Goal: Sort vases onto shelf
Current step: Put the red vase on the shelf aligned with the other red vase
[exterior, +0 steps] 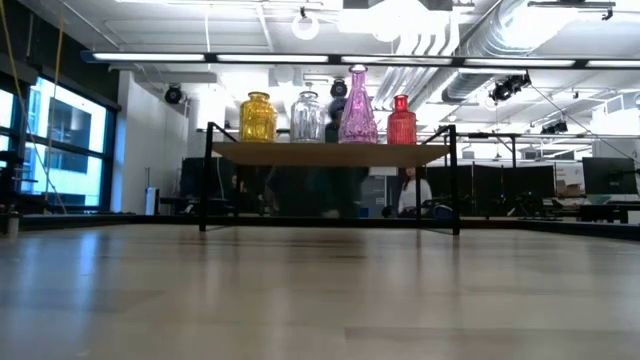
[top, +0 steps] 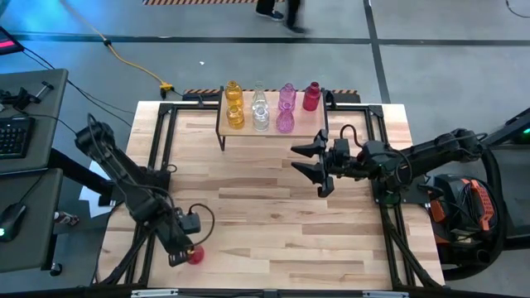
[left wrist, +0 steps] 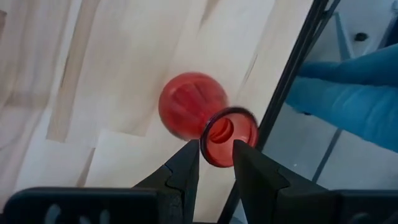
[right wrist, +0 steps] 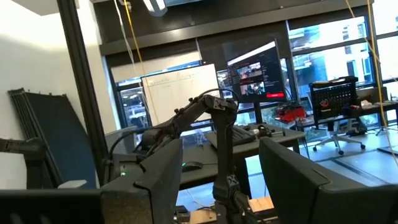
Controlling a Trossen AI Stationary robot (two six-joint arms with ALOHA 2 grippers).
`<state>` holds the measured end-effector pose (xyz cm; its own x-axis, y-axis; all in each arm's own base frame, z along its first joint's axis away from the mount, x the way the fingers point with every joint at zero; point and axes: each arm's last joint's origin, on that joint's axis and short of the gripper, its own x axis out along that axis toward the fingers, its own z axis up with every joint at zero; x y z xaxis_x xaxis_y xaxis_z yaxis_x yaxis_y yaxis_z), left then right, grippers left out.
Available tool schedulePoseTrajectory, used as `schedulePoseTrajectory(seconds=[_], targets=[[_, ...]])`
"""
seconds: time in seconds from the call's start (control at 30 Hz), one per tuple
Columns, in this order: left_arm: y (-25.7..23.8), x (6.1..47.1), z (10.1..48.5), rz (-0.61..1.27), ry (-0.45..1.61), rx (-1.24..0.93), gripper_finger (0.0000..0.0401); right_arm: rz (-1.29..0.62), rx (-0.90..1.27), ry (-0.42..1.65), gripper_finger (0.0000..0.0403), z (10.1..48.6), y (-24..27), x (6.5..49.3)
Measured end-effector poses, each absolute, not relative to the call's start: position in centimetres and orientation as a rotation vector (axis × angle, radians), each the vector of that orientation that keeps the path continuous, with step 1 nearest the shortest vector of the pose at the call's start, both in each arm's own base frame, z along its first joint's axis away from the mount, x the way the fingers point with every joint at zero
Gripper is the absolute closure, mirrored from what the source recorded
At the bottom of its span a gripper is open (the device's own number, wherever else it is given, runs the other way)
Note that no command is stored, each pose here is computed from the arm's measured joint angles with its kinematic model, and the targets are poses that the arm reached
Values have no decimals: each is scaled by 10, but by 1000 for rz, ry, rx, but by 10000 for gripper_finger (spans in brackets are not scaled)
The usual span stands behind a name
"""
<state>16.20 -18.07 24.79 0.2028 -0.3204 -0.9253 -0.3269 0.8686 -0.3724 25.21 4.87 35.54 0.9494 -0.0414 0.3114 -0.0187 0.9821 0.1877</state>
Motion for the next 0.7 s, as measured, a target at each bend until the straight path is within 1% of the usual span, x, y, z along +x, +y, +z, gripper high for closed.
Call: schedulePoseTrajectory(seconds=[0.37,0.53,0.7], targets=[[-196,164,234,5,1424,-518,311,4,206,-316,206,355,49,252],[-196,166,224,65,1417,-472,311,6,206,-316,206,355,49,252],[-198,168,221,75,1417,-472,311,7,206,-316,206,355,49,252]])
